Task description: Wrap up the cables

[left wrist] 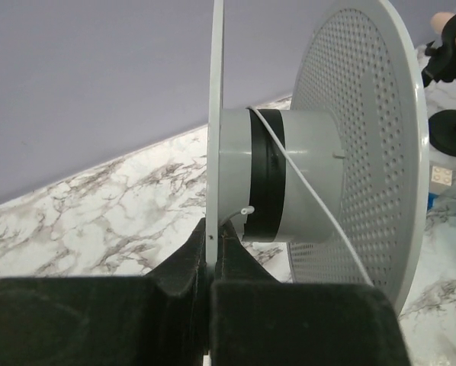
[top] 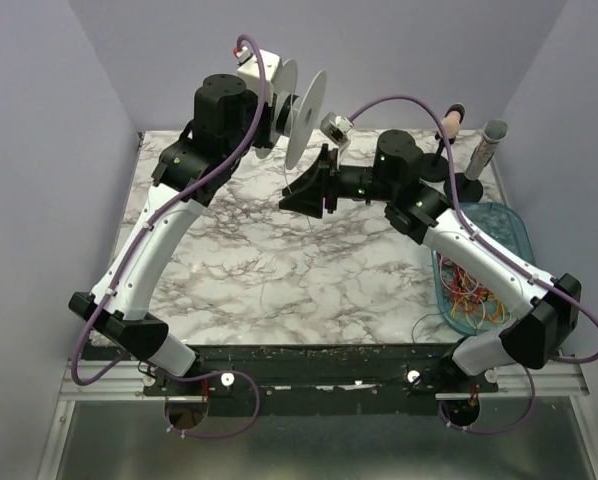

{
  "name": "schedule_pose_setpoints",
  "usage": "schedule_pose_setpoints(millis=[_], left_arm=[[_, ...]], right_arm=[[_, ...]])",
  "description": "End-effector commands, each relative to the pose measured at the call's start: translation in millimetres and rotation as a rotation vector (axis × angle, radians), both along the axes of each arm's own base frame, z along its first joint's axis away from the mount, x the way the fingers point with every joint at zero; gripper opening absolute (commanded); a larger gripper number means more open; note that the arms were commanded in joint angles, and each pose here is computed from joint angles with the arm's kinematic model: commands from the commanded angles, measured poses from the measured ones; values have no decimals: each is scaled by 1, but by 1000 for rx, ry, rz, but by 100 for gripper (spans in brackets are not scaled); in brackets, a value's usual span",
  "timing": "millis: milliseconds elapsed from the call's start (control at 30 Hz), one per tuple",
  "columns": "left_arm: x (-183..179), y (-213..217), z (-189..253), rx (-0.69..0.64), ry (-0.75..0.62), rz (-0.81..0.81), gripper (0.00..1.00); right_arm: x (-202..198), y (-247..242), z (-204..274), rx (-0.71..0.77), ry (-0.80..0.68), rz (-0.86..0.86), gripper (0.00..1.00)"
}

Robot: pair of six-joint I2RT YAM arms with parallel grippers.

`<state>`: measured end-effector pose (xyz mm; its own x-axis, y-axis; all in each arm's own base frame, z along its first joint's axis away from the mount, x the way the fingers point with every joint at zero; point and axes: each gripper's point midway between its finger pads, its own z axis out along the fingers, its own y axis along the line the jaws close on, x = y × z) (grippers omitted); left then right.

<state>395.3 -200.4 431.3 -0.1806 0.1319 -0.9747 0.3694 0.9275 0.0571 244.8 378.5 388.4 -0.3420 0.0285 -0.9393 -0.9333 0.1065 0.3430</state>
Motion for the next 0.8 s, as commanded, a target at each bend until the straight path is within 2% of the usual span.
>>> schedule_pose_setpoints(millis=[0, 333, 633, 767], left_arm=[[-25, 2, 51, -129, -61, -25, 0], [-52, 6, 113, -221, -144, -76, 0], [-73, 15, 173, -280, -280, -109, 0], [-75, 22, 185, -255, -333, -93, 0]], right_arm=[[23, -6, -14, 12, -168, -102, 55], [59, -2, -67, -76, -200, -210, 67], [96, -12, -122, -167, -159, -325, 71], [85, -14, -136, -187, -176, -267, 72]])
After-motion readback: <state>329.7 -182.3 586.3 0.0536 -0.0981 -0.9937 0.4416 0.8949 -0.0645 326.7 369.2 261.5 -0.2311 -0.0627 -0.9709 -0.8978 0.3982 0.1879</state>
